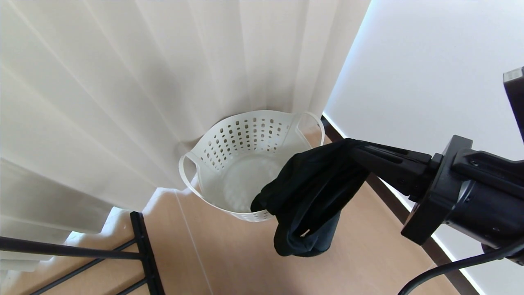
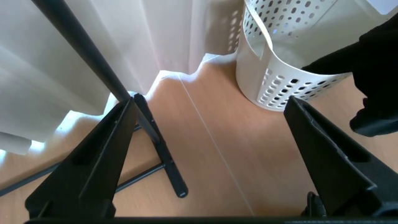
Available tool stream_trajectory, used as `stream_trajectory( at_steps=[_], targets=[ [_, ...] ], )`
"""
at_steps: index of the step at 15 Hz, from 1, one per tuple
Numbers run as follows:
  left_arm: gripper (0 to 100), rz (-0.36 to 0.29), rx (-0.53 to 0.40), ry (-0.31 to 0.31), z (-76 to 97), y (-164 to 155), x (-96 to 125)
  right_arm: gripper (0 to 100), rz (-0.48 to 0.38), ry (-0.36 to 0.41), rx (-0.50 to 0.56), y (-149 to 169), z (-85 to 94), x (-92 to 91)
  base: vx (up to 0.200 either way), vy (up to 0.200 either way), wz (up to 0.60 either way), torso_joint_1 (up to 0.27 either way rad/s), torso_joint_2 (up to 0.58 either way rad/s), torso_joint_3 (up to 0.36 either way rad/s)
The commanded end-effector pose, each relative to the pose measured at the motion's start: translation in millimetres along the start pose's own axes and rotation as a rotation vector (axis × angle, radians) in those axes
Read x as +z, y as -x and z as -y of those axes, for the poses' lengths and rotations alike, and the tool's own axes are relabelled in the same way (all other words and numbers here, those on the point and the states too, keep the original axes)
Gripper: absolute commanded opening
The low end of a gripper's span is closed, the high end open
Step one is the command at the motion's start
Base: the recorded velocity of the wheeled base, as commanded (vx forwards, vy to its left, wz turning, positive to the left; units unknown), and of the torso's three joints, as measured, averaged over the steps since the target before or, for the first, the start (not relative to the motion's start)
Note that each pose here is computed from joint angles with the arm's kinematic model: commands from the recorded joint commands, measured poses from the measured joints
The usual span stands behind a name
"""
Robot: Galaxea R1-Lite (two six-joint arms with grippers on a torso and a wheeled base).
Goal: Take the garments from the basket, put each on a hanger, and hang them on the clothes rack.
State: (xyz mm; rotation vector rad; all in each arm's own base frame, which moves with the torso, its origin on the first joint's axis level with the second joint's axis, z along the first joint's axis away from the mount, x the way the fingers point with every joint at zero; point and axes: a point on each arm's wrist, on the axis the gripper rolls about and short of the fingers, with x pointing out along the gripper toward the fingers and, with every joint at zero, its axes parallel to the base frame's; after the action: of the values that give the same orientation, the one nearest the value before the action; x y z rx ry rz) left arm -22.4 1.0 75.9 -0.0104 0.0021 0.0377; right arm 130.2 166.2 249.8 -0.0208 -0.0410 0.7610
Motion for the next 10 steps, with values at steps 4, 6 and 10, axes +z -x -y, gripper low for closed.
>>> stream_trajectory(
  at_steps=[4,6,10],
  targets=[
    [100,-0.001,0.001,0.000,0.0,0,0,0,-0.020,0.003,-0.019,-5,4.2,-4.7,0.000,0.000,0.00,0.002,0.00,0.166],
    [100,-0.001,0.001,0.000,0.0,0,0,0,-0.019,0.004,-0.037,-6,8.1,-4.6,0.000,0.000,0.00,0.002,0.00,0.198],
    [100,-0.001,0.001,0.000,0.0,0,0,0,-0.022,0.003,-0.046,-6,10.3,-5.2,0.000,0.000,0.00,0.004,0.00,0.204]
  ],
)
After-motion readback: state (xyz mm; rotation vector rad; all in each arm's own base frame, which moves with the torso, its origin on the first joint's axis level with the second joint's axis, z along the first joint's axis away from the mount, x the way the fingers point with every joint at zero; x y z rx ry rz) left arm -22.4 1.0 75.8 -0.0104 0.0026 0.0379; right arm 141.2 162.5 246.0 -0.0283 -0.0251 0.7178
